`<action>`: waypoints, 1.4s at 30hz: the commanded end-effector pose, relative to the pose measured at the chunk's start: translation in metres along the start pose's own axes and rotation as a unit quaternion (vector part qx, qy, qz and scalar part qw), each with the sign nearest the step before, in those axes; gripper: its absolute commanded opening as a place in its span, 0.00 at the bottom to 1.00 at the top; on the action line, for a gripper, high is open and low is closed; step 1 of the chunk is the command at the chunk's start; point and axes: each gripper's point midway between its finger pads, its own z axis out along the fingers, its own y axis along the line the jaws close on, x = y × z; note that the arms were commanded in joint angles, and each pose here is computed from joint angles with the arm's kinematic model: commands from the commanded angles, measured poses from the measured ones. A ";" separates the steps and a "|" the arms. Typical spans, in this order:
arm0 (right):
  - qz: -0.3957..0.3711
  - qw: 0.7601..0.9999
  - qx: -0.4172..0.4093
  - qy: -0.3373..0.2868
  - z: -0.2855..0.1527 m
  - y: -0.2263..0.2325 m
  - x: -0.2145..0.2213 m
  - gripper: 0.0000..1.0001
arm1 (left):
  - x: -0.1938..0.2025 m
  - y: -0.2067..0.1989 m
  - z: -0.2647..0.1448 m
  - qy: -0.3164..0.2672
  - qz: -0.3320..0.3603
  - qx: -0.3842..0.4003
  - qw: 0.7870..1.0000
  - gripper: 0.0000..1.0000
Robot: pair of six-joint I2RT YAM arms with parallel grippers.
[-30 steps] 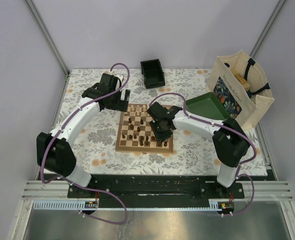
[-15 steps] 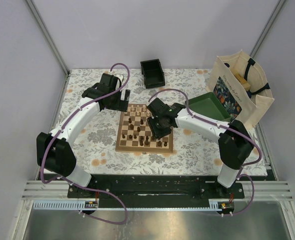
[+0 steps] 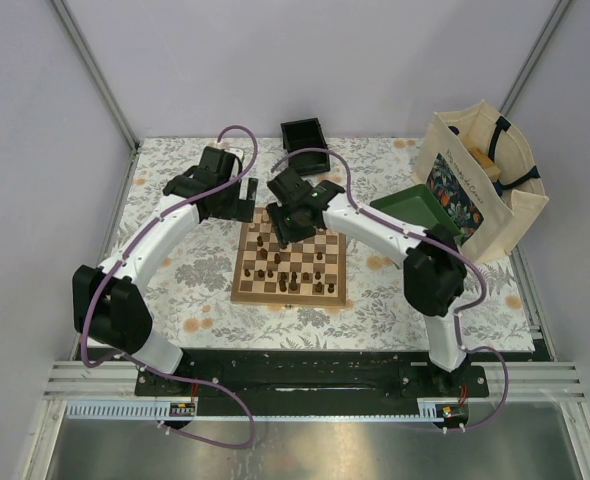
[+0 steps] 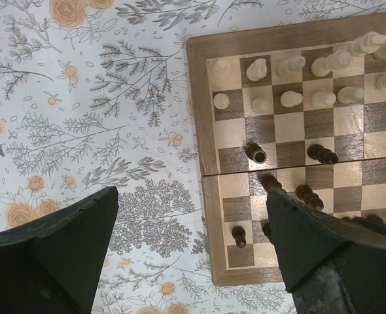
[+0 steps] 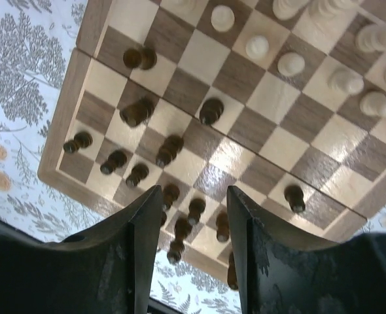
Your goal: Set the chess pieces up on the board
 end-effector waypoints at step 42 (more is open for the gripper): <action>0.018 0.999 0.008 -0.050 -0.017 -0.011 -0.035 0.11 | 0.005 0.055 -0.021 -0.044 -0.117 -0.009 0.992 0.99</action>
